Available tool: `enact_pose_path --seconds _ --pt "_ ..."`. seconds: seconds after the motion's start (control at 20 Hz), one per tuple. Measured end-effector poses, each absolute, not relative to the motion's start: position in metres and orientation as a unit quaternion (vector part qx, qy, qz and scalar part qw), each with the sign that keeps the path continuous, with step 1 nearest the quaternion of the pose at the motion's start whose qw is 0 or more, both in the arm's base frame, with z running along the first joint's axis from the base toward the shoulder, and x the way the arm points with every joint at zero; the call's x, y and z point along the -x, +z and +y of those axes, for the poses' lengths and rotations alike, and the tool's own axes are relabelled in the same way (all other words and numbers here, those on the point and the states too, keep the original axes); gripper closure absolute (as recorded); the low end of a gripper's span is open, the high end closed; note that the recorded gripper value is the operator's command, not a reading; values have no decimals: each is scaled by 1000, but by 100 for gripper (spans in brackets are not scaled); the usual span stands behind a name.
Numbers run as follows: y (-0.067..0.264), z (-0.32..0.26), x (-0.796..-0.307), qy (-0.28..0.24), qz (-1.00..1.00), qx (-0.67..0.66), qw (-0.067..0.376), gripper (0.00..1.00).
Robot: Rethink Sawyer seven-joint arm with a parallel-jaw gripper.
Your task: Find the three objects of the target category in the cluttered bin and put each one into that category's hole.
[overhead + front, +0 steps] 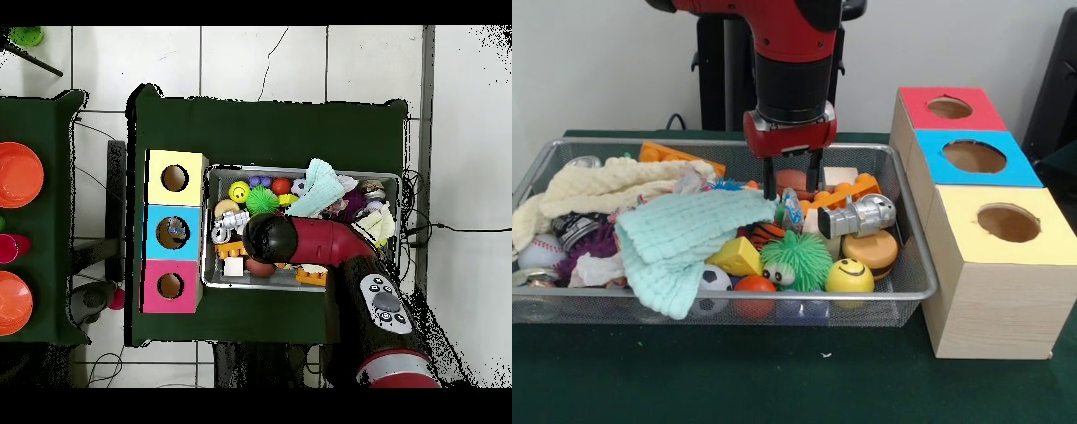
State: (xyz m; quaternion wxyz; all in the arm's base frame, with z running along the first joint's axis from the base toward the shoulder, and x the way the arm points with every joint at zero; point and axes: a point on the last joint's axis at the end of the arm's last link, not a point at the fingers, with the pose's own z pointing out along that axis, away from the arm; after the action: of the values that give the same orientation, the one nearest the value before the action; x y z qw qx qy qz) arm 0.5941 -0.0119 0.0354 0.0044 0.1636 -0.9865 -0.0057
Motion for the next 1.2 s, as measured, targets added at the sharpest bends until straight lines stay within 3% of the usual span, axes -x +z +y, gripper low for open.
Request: enact_pose_path --seconds 0.7,1.2 --pt "-3 -2 -580 0 -985 -171 -7 0" --pt "-8 5 -573 10 -984 -180 3 0"
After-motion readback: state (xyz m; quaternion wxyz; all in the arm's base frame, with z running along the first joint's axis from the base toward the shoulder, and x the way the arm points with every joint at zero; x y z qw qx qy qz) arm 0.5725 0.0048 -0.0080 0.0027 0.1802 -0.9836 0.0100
